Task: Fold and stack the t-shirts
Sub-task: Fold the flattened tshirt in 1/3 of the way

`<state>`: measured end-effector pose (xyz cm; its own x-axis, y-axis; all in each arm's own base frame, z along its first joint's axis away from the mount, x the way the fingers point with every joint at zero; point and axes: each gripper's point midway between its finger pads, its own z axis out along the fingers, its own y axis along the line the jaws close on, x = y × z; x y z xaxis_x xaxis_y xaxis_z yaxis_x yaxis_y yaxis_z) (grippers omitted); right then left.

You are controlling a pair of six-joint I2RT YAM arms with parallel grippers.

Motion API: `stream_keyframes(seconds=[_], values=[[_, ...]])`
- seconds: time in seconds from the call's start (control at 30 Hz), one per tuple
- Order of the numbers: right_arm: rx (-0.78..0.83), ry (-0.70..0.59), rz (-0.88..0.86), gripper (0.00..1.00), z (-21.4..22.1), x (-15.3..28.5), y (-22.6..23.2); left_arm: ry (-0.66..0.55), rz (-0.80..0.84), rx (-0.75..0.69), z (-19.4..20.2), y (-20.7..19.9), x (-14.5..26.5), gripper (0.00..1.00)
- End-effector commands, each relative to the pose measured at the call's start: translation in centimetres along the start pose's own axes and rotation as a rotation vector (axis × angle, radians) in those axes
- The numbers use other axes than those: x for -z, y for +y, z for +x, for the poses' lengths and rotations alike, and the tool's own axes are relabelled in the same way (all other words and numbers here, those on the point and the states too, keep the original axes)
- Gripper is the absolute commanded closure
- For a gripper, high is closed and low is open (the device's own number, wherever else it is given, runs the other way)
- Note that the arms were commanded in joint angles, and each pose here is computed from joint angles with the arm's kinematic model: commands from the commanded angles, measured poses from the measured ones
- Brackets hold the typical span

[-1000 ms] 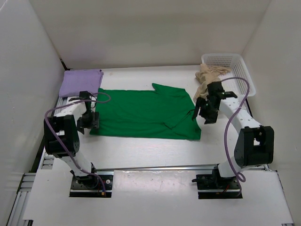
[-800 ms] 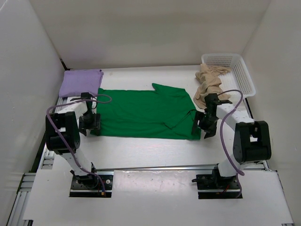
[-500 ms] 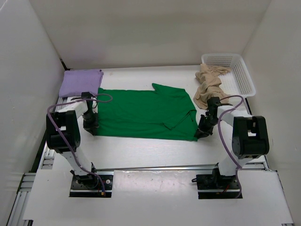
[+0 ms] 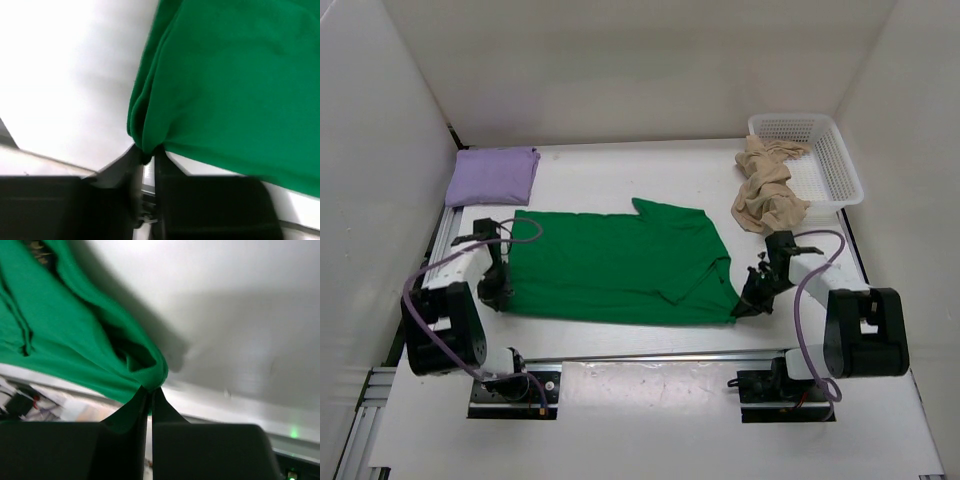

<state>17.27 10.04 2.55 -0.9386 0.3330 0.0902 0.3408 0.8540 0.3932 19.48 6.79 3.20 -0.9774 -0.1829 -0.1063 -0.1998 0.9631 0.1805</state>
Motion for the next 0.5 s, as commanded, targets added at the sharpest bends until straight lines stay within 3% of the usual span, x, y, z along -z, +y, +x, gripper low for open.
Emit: stream_keyframes(seconds=[0.0,0.1,0.13,0.2,0.3,0.37,0.4,0.47], values=[[-0.037,0.097,0.025,1.0,4.0,-0.5,-1.6,0.047,-0.143,-0.002,3.1,2.7,-0.4,0.71],[-0.055,0.094,0.025,0.92,4.7,-1.0,-1.8,0.082,-0.194,-0.013,4.1,3.4,-0.8,0.41],[-0.056,0.099,0.017,0.9,4.9,-1.1,-1.9,0.091,-0.215,-0.017,4.2,3.8,-0.8,0.36],[-0.061,0.109,0.022,0.9,5.0,-1.2,-2.0,0.035,-0.315,-0.036,2.7,5.1,0.4,0.36],[-0.062,0.111,0.023,0.9,4.7,-1.2,-1.8,-0.219,-0.345,-0.054,-3.2,4.3,5.5,0.36],[-0.051,0.105,0.03,0.9,4.4,-1.2,-1.9,-0.452,-0.206,-0.167,-7.9,-1.4,11.2,0.36],[-0.051,0.104,0.029,0.9,4.2,-1.2,-1.7,-0.6,-0.103,-0.277,-9.3,-6.2,15.5,0.37],[-0.051,0.104,0.029,0.9,4.2,-1.2,-1.7,-0.684,0.028,-0.435,-8.5,-12.0,18.4,0.37]])
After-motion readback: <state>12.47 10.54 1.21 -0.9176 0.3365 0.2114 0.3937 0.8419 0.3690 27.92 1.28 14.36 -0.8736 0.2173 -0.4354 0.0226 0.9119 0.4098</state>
